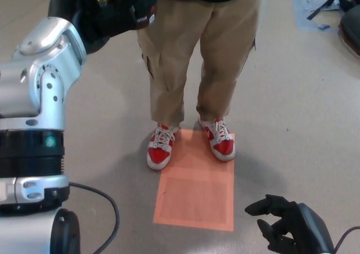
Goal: The robot recieved a bottle of protein shake from a person using its left hand and then shake the protein up and down 2 two times and hand it back to the person
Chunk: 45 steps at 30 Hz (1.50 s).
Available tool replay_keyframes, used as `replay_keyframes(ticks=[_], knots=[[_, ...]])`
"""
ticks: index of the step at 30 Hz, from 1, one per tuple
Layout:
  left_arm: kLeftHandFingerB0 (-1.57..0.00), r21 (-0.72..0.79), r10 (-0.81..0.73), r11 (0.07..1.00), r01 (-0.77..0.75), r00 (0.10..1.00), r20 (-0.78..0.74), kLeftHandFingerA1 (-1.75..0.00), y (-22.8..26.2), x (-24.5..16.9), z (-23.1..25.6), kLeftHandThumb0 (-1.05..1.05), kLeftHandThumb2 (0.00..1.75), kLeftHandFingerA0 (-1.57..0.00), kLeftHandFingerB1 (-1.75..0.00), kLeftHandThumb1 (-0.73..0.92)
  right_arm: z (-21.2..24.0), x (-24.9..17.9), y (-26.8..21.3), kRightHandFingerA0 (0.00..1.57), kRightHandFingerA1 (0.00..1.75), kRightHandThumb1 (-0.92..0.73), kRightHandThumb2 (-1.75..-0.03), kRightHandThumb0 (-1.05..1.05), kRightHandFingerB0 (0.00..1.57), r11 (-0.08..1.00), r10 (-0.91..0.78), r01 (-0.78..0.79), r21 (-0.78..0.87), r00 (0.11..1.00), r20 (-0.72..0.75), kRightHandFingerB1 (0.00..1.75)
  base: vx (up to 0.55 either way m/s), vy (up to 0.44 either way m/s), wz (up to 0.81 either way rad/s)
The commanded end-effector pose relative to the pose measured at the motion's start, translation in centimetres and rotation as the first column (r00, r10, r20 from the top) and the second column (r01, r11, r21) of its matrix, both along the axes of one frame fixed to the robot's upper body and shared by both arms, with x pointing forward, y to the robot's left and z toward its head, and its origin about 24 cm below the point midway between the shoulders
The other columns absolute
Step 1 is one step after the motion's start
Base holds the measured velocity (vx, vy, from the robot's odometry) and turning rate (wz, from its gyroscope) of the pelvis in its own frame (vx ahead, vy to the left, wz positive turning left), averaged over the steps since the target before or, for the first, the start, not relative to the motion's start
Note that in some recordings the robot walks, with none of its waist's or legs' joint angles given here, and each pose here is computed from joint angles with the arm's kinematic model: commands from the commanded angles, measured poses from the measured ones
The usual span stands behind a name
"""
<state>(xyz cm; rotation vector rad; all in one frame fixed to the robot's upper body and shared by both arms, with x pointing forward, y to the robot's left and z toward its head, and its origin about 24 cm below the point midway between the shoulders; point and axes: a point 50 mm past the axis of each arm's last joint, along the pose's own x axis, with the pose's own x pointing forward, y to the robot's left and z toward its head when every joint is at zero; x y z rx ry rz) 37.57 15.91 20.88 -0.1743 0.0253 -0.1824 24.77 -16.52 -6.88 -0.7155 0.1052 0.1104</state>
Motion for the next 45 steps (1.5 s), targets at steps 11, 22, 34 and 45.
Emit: replay_keyframes(ticks=[11,22,34,45], knots=[[-0.14,0.432,-0.156,0.892,0.130,0.987,0.027,-0.38,4.4,-4.0,-7.3,-0.79,0.73,-0.37,-0.26,0.92,1.0,1.7,-0.4,1.00,0.56,-0.76,-0.69,-0.27,0.79,1.000,0.006,-0.005,-0.023,1.000,0.002,0.54,0.00,0.000,0.00],[-0.36,0.832,0.019,0.554,-0.011,1.000,0.001,-0.54,8.0,-8.9,-19.5,-0.56,0.79,-0.55,-0.46,0.51,1.6,2.6,-0.3,0.85,0.50,-0.82,-0.64,-0.34,0.54,0.999,-0.010,0.010,-0.039,1.000,0.023,0.43,0.00,0.000,0.00],[-0.23,0.949,0.049,0.307,0.068,0.995,-0.087,-0.37,8.7,-10.2,-24.2,-0.50,0.58,-0.42,-0.29,0.61,1.4,3.9,-0.9,0.46,0.46,-0.72,-0.63,-0.38,0.35,0.940,-0.036,0.020,-0.341,0.999,-0.040,0.38,0.00,0.000,0.00],[-0.12,0.950,0.063,0.306,0.066,0.994,-0.089,-0.44,8.9,-9.6,-24.3,-0.57,0.77,-0.31,-0.37,0.52,2.0,4.8,-0.9,0.49,0.43,-0.73,-0.63,-0.37,0.32,0.947,-0.020,-0.006,-0.320,0.997,-0.079,0.36,0.00,0.000,0.00]])
